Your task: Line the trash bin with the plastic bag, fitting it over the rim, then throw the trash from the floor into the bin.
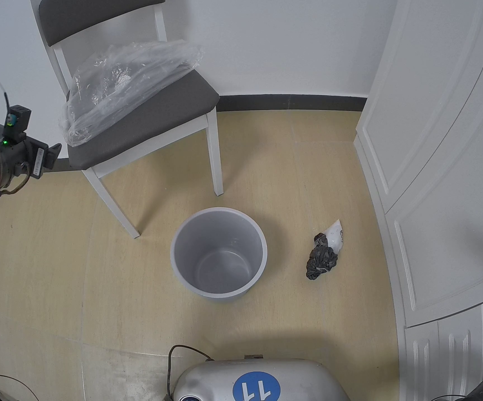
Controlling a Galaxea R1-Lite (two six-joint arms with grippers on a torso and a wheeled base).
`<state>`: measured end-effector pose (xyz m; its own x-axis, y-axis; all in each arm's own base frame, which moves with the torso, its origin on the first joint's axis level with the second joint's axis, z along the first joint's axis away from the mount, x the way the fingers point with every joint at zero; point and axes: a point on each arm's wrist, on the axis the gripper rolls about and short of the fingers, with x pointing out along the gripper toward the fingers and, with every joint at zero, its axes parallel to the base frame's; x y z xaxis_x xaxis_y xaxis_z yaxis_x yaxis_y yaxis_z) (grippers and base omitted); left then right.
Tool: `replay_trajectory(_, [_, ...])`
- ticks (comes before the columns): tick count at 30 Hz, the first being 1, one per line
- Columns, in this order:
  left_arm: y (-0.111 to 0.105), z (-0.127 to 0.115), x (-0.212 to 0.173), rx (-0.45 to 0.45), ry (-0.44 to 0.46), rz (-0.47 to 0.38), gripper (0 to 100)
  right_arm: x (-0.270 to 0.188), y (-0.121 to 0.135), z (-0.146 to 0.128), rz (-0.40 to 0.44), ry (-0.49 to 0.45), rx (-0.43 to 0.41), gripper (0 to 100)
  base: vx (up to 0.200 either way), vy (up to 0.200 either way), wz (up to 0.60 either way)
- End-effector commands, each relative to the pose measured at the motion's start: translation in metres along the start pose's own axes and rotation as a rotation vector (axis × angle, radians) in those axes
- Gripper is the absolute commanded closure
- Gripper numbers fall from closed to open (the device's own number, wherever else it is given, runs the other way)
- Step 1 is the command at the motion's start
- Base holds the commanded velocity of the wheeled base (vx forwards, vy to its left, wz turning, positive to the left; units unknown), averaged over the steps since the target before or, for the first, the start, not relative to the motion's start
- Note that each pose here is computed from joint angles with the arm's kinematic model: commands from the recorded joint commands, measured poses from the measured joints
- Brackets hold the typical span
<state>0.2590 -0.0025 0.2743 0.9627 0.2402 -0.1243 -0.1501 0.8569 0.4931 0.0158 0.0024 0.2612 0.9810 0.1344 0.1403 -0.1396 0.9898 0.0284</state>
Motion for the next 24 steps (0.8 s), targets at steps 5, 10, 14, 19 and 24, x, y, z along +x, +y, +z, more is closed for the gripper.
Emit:
replay_trajectory(5, [-0.028,-0.004,0.078,0.022,0.061,0.004,0,0.003,0.000,-0.001,0.003,0.012,0.003,0,0.000,0.000,0.00])
replay_trajectory(10, [-0.033,-0.003,0.097,0.021,0.062,0.035,0,0.004,0.000,-0.001,0.003,0.015,0.003,0,0.000,0.000,0.00])
replay_trajectory(14, [-0.036,-0.003,0.108,0.035,0.081,0.072,0,0.004,0.000,-0.001,0.003,0.014,0.003,0,0.000,0.000,0.00])
replay_trajectory(19, [-0.037,0.003,0.117,0.029,0.080,0.114,0,0.003,0.000,-0.005,0.014,0.022,0.003,0,0.000,0.000,0.00])
replay_trajectory(24, [-0.040,0.001,0.125,0.031,0.091,0.122,0,0.003,0.000,-0.004,0.034,0.019,0.006,0,0.000,0.000,0.00])
